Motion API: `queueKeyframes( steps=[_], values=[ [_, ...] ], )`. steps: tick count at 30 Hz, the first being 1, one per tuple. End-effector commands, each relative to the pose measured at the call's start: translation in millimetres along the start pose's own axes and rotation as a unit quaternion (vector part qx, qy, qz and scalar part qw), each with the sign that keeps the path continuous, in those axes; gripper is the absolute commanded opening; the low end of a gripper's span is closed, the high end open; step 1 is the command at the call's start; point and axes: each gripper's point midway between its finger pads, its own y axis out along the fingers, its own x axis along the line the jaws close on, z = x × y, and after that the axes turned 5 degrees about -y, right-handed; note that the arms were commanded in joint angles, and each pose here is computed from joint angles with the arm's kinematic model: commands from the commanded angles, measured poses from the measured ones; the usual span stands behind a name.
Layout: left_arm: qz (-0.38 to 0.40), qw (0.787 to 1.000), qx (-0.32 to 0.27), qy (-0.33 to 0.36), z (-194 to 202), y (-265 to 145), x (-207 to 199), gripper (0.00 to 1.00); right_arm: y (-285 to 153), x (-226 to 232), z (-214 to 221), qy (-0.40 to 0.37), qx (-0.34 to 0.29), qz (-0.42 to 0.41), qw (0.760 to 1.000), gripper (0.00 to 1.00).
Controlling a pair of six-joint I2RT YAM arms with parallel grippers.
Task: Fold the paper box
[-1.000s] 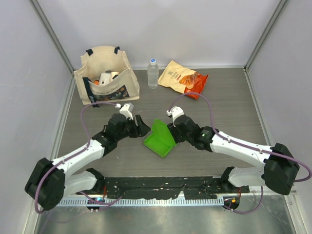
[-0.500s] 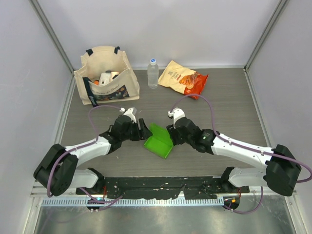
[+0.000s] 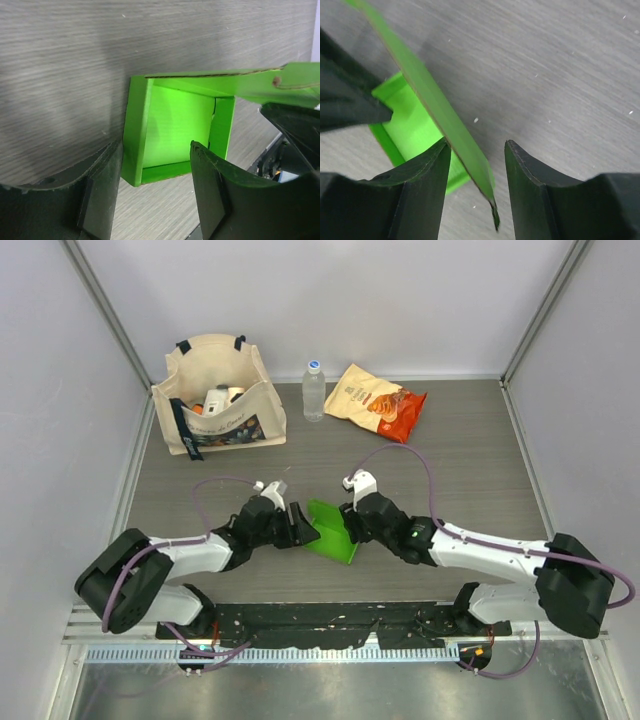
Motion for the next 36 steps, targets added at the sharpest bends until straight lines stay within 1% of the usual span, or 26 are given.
queueKeyframes(
  steps=[1,4,6,8,9,10,11,12,13,14,16,17,19,20,21,22,23,25,26,28,29,32,36],
  values=[
    [0.048,0.999,-0.017,-0.011,0,5,-26,0.59,13,-4,-56,-0.010,-0.081,0.036,0.996,0.52],
    [0.047,0.999,-0.021,-0.009,2,4,-26,0.61,22,-5,-65,-0.027,-0.074,0.048,0.996,0.52],
    [0.047,0.998,-0.039,-0.008,-5,-2,-28,0.64,21,-11,-70,-0.022,-0.072,0.067,0.995,0.53],
    [0.029,0.998,-0.057,0.001,-9,-10,-20,0.66,13,-19,-66,-0.015,-0.063,0.082,0.995,0.54],
    [0.022,0.998,-0.065,0.006,-11,-18,-20,0.71,10,-22,-61,-0.003,-0.058,0.082,0.995,0.57],
    [0.011,0.996,-0.086,0.011,-20,-23,-18,0.73,0,-24,-61,0.003,-0.062,0.077,0.995,0.59],
    [0.005,0.995,-0.092,0.029,-22,-28,-16,0.76,-3,-23,-59,0.010,-0.059,0.065,0.996,0.60],
    [-0.005,0.994,-0.106,0.038,-29,-38,-16,0.80,-7,-24,-52,0.014,-0.054,0.061,0.997,0.60],
    [-0.022,0.991,-0.126,0.045,-38,-43,-13,0.82,-12,-23,-46,0.019,-0.047,0.051,0.997,0.61],
    [-0.028,0.989,-0.133,0.065,-41,-48,-12,0.84,-21,-25,-50,0.027,-0.057,0.041,0.997,0.62],
    [-0.028,0.985,-0.151,0.084,-54,-58,-18,0.86,-28,-22,-37,0.032,-0.043,0.020,0.998,0.62],
    [-0.028,0.983,-0.152,0.094,-57,-60,-20,0.86,-36,-23,-40,0.036,-0.052,0.016,0.998,0.62],
    [-0.039,0.981,-0.151,0.114,-70,-62,-22,0.85,-41,-22,-32,0.042,-0.042,0.002,0.998,0.61],
    [-0.028,0.983,-0.137,0.121,-71,-61,-26,0.83,-44,-21,-31,0.044,-0.043,-0.004,0.998,0.60],
    [-0.018,0.980,-0.135,0.143,-79,-60,-35,0.81,-43,-19,-25,0.042,-0.037,-0.011,0.998,0.59],
    [-0.026,0.982,-0.112,0.148,-75,-52,-30,0.80,-43,-20,-23,0.043,-0.035,-0.010,0.998,0.58],
    [-0.020,0.983,-0.103,0.150,-81,-52,-36,0.79,-39,-20,-19,0.046,-0.028,-0.005,0.999,0.56],
    [-0.024,0.983,-0.075,0.166,-80,-41,-31,0.78,-37,-20,-16,0.045,-0.021,-0.003,0.999,0.52],
    [-0.028,0.982,-0.071,0.171,-82,-39,-31,0.78,-36,-20,-16,0.046,-0.019,-0.001,0.999,0.50],
    [-0.024,0.979,-0.070,0.189,-87,-32,-34,0.77,-31,-26,-12,0.048,-0.018,0.016,0.999,0.49],
    [-0.007,0.977,-0.080,0.199,-91,-29,-41,0.78,-29,-27,-10,0.051,-0.019,0.021,0.998,0.48],
    [0.016,0.973,-0.083,0.217,-92,-19,-46,0.76,-26,-34,-4,0.051,-0.015,0.043,0.998,0.47],
    [0.021,0.966,-0.091,0.242,-97,-10,-46,0.73,-22,-40,2,0.051,-0.014,0.059,0.997,0.46]
  ],
)
